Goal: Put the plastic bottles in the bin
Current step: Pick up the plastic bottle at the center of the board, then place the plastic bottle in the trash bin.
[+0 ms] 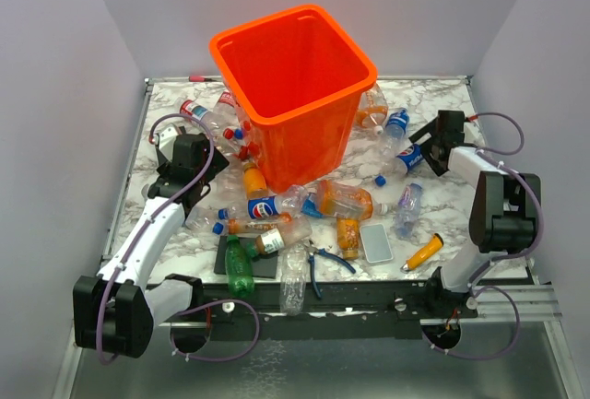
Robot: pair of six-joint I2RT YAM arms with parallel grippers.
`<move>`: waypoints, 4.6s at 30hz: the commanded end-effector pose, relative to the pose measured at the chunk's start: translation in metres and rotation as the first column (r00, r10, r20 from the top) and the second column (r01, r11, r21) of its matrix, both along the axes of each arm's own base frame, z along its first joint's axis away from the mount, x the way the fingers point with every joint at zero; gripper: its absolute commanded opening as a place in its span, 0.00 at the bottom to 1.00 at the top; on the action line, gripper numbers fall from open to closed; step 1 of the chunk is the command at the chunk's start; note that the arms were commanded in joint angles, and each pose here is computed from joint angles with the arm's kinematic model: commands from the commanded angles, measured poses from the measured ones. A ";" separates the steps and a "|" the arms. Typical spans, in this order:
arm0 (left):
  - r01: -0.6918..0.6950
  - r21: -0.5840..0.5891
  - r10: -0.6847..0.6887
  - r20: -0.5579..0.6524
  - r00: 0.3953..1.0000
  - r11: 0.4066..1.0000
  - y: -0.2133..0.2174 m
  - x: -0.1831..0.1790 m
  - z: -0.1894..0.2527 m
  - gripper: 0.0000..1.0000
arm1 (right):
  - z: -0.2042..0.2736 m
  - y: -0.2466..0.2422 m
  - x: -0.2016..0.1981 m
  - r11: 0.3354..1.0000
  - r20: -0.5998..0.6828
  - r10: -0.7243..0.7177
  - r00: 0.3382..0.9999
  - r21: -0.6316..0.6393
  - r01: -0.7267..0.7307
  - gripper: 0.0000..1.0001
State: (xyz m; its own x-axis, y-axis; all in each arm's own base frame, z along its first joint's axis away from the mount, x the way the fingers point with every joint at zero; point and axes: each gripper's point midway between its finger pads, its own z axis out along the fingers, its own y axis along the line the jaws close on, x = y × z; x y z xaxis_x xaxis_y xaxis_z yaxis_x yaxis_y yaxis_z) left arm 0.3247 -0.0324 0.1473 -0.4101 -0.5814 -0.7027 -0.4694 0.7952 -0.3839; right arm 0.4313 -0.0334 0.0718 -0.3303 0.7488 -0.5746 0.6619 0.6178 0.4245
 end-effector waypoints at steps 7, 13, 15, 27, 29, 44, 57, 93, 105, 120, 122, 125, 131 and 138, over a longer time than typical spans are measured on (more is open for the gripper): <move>-0.005 0.012 0.004 0.027 1.000 1.000 0.002 -0.003 0.012 0.99 | -0.026 -0.001 0.003 0.999 -0.098 0.039 0.994 0.005 -0.038 0.84; -0.034 0.054 0.033 0.034 0.999 0.998 0.010 -0.003 0.022 0.99 | -0.046 0.002 0.000 0.998 -0.151 0.058 0.987 0.021 -0.056 0.69; -0.057 0.083 0.054 0.045 0.998 0.995 0.014 -0.002 0.032 0.99 | -0.050 0.003 -0.003 0.998 -0.156 0.060 0.986 0.029 -0.056 0.62; -0.280 0.177 0.234 0.245 0.941 0.943 0.052 -0.009 0.141 0.99 | 0.039 -0.006 -0.001 0.999 0.040 0.018 0.999 -0.027 -0.017 0.38; -0.313 0.181 0.256 0.281 0.925 0.932 0.059 -0.013 0.160 0.99 | 0.071 -0.012 -0.002 0.998 0.093 0.008 0.996 -0.064 -0.002 0.37; -0.081 0.120 0.009 0.508 0.862 0.989 0.019 -0.001 0.283 0.99 | 0.332 0.028 -0.048 0.977 0.641 0.215 0.737 -0.145 -0.158 0.32; 0.886 0.172 -0.508 0.858 0.080 0.430 -0.198 -0.060 0.382 0.99 | 0.456 0.171 -0.186 0.542 0.833 0.551 -0.054 -0.406 -0.736 0.34; 0.958 0.276 -0.585 0.767 -0.265 -0.072 -0.408 -0.173 0.330 0.44 | 0.473 0.204 -0.233 0.374 0.873 0.418 -0.251 -0.417 -0.828 0.71; 0.870 0.342 -0.634 0.772 -0.045 0.356 -0.347 -0.120 0.373 0.31 | 0.483 0.189 -0.249 0.505 0.833 0.540 -0.116 -0.431 -0.747 1.00; 0.283 0.429 -0.514 0.692 0.507 0.858 -0.176 0.000 0.407 0.38 | 0.392 0.153 -0.212 0.725 0.820 0.519 0.241 -0.273 -0.632 1.00; 0.245 0.457 -0.512 0.669 0.539 0.855 -0.171 0.010 0.408 0.40 | 0.361 0.133 -0.197 0.814 0.811 0.439 0.387 -0.176 -0.554 1.00; 0.229 0.484 -0.520 0.642 0.563 0.845 -0.172 0.025 0.407 0.41 | 0.315 0.107 -0.186 0.898 0.783 0.330 0.526 -0.089 -0.430 1.00; 0.259 0.467 -0.520 0.606 0.602 0.845 -0.178 0.065 0.393 0.41 | 0.254 0.112 -0.189 0.870 0.688 0.424 0.589 -0.128 -0.477 1.00; 0.315 0.474 -0.552 0.526 0.647 0.822 -0.194 0.103 0.346 0.44 | 0.206 0.115 -0.191 0.859 0.636 0.441 0.633 -0.094 -0.503 1.00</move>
